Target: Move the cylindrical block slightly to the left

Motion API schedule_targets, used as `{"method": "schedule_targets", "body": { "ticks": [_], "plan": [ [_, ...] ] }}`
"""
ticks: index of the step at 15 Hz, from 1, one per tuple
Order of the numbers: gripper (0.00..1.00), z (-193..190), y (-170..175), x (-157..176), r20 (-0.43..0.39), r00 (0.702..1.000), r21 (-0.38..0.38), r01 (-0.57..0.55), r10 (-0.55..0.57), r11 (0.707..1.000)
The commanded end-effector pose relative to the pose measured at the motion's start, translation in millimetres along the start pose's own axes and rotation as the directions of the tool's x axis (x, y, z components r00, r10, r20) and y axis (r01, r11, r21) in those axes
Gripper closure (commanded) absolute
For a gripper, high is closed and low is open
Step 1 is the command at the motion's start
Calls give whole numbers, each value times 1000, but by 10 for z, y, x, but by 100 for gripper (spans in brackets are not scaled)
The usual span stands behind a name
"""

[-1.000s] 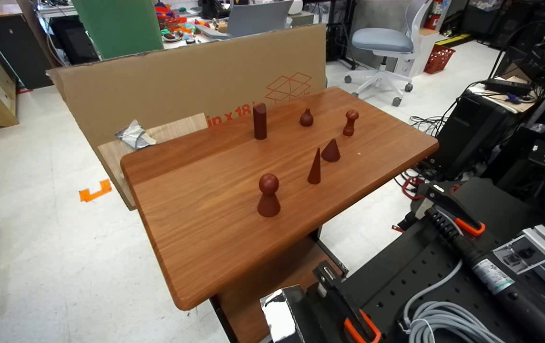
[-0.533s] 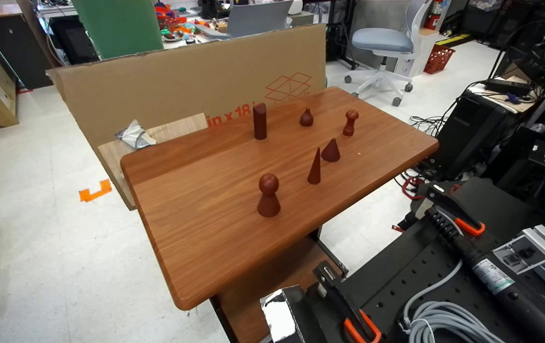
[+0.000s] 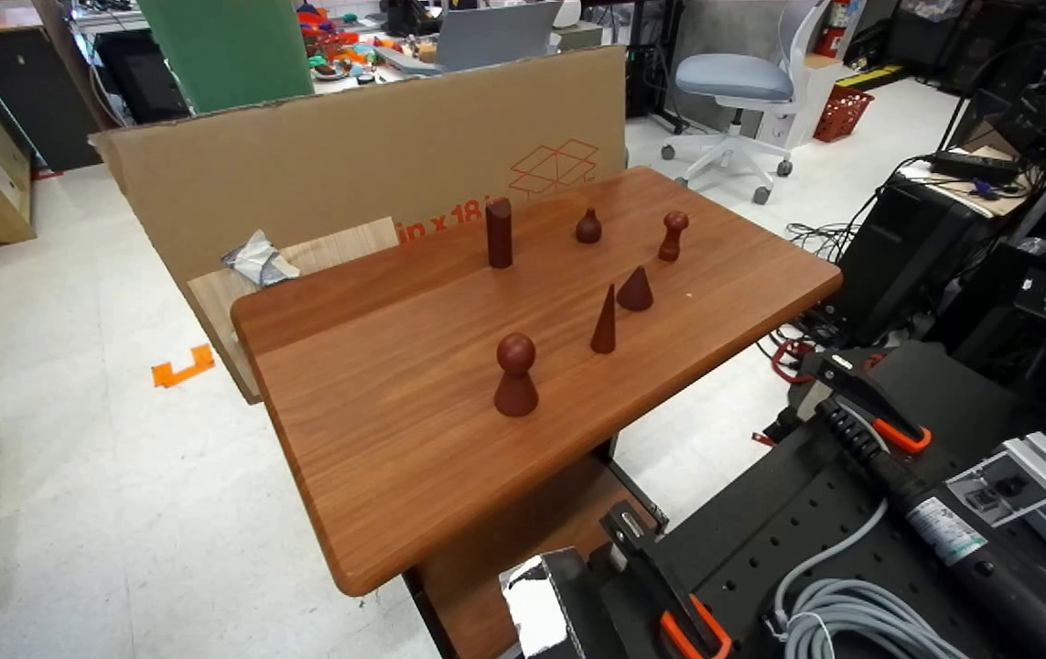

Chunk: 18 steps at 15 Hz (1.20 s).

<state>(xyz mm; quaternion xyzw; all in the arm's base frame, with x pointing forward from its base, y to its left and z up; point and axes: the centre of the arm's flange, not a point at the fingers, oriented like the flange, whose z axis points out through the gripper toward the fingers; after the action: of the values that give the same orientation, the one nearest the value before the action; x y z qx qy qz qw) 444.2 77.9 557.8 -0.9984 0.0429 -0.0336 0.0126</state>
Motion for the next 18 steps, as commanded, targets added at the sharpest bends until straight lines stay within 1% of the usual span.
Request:
{"method": "schedule_targets", "body": {
  "ticks": [1,3,5,10,14,18],
  "plan": [
    [0,56,17,779,39,999,-33,2,-1,999],
    [0,192,60,1051,46,999,-47,-3,5,999],
    [0,304,130,1296,52,999,-43,-11,14,999],
    [0,723,254,1739,79,997,-40,7,-4,999],
    [0,1065,289,1941,111,994,-35,8,-5,999],
    [0,1475,236,2090,148,989,-38,10,-5,999]
  ]
}}
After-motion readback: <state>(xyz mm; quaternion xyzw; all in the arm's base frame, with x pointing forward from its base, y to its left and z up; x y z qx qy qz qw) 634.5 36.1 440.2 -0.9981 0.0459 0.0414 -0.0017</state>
